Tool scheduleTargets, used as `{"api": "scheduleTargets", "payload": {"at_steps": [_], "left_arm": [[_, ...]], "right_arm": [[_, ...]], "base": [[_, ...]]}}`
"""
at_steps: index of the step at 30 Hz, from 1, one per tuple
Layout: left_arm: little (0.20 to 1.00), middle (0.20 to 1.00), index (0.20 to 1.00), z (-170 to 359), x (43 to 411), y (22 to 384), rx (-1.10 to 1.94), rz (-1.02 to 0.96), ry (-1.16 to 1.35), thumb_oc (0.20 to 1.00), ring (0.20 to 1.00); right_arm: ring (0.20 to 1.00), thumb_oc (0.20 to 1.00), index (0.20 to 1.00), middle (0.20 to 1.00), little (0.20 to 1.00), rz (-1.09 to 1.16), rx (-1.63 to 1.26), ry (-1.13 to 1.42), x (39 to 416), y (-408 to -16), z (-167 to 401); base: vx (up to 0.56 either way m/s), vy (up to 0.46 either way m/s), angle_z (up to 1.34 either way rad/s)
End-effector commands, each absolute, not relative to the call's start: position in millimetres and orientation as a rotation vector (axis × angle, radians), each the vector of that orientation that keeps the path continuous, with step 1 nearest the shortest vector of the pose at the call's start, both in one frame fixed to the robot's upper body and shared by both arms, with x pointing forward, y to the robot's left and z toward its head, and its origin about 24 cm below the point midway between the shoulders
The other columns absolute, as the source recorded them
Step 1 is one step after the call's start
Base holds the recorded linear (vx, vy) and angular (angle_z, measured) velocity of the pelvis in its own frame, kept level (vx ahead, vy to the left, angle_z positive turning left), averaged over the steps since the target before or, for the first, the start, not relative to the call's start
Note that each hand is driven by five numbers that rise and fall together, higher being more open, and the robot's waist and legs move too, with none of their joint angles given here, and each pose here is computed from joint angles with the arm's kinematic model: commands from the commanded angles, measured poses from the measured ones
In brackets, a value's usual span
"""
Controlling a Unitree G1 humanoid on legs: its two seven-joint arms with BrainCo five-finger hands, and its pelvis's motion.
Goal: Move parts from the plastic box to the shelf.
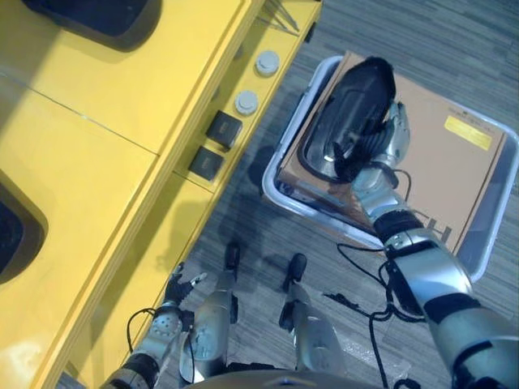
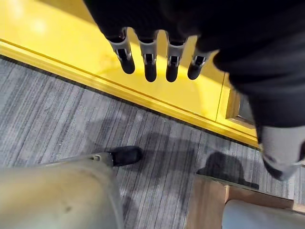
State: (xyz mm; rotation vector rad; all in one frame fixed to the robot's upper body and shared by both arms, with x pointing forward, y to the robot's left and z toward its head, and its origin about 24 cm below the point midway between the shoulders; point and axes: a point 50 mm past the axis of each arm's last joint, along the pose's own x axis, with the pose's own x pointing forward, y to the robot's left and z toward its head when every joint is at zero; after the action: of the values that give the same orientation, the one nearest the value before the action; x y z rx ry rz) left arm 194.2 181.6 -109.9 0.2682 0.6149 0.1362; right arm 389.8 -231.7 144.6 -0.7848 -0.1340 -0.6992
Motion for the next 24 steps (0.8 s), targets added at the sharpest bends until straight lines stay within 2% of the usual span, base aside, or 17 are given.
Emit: {"api": "scheduleTargets", "payload": {"at_steps": [1,4,5,6,7,18,24], "left_arm": [[1.000,1.000,1.000,-128.9,166.0,169.1,0.292,0.079,0.724,1.000,1.000],[1.000,1.000,1.000,-129.7,165.3,167.0,0.282,0.080,0.733,1.000,1.000],[1.000,1.000,1.000,-129.9,164.8,166.4,0.285,0.076,0.733,1.000,1.000],[1.000,1.000,1.000,-129.9,164.7,166.6,0.285,0.076,0.734,1.000,1.000],[1.000,1.000,1.000,-130.1,164.6,164.9,0.287,0.068,0.736,1.000,1.000],[1.000,1.000,1.000,-133.9,156.8,172.6,0.301,0.090,0.773,1.000,1.000],[1.000,1.000,1.000,-139.4,136.9,196.0,0.356,0.144,0.831,1.000,1.000]], "right_arm": [[1.000,1.000,1.000,1.000,1.000,-0.666,-0.741,-0.072,391.4,-229.1,132.5],[1.000,1.000,1.000,1.000,1.000,-0.633,-0.660,0.063,386.4,-224.3,101.8],[0.884,0.884,0.884,0.884,0.884,-0.632,-0.624,0.106,384.5,-223.0,93.3],[0.884,0.884,0.884,0.884,0.884,-0.632,-0.624,0.106,384.5,-222.9,93.2],[0.200,0.200,0.200,0.200,0.200,-0.631,-0.530,0.186,381.0,-222.4,79.9],[0.200,0.200,0.200,0.200,0.200,-0.611,-0.474,0.285,368.7,-233.8,55.4],[0.200,0.200,0.200,0.200,0.200,-0.593,-0.439,0.316,347.3,-239.9,25.9]], "base": [[0.00,0.000,0.00],[0.01,0.003,-0.01],[0.02,0.006,-0.04],[0.03,0.009,-0.03],[0.00,0.000,0.00],[0.01,-0.004,0.00],[0.05,-0.040,0.00]]}}
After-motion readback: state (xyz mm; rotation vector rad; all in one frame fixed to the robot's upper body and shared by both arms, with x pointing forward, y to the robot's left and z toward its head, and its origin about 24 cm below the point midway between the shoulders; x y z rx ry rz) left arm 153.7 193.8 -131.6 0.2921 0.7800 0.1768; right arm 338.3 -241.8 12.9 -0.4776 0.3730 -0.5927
